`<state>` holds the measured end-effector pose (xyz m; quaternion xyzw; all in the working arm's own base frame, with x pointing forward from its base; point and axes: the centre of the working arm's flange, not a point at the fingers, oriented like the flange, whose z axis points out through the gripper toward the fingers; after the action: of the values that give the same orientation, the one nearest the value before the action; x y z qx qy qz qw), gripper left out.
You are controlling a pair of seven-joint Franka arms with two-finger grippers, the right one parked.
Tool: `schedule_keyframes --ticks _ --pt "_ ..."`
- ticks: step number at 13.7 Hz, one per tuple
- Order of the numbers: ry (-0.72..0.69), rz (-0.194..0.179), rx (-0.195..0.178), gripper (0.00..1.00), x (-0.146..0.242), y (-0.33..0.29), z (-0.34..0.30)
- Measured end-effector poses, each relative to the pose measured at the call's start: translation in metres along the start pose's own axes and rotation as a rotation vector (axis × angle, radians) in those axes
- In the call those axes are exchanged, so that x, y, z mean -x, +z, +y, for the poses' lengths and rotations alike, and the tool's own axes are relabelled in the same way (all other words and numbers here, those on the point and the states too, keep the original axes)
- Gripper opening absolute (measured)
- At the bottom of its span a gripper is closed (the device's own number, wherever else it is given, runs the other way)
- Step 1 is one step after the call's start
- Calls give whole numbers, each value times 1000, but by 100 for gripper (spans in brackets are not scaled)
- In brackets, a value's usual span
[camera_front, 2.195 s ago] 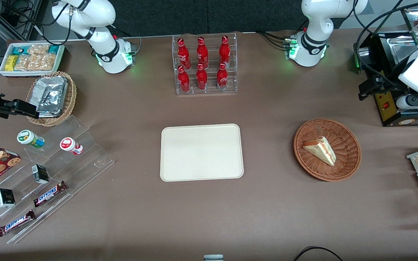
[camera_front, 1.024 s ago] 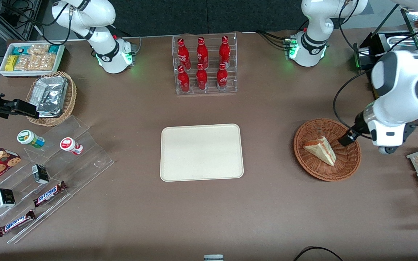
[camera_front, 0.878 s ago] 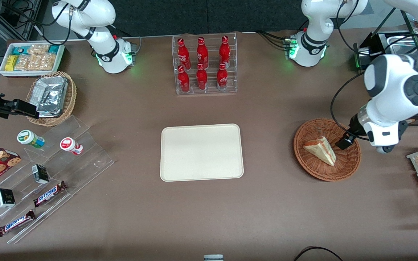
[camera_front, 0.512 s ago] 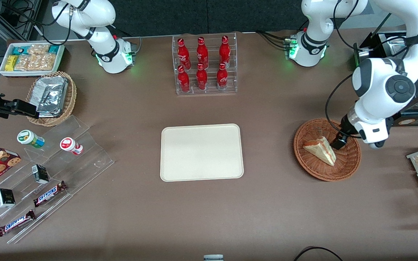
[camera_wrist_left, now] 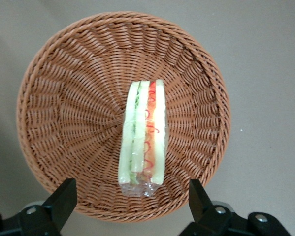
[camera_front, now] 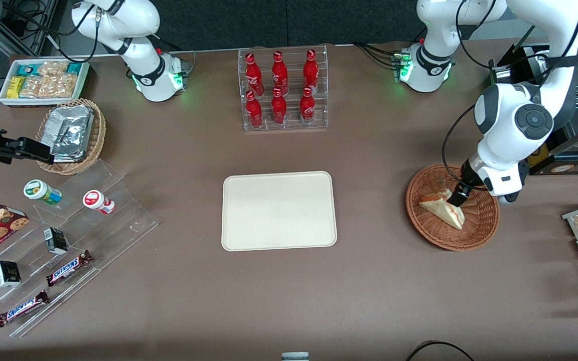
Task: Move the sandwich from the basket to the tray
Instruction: 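Lower the left gripper onto the sandwich and close on its wrapped edge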
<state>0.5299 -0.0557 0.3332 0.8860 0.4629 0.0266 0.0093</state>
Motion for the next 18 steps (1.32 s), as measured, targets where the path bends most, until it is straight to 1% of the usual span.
schedule_keyframes --ticks 3,4,6,8,13,14,15,16,17,18 --pt "7 -3 3 100 11 18 7" --pt "7 -6 0 100 12 24 8" --pt "6 -16 -20 100 12 38 6" --pt "2 -16 -17 100 11 48 4" --pt "0 -24 -27 100 12 70 2" --pt "0 -25 -29 93 12 71 1" --pt "-1 -25 -30 93 11 72 1" --pt "-3 -25 -30 87 11 72 1" --pt "-3 -24 -30 74 11 72 1" --pt "-4 -24 -30 64 10 72 1"
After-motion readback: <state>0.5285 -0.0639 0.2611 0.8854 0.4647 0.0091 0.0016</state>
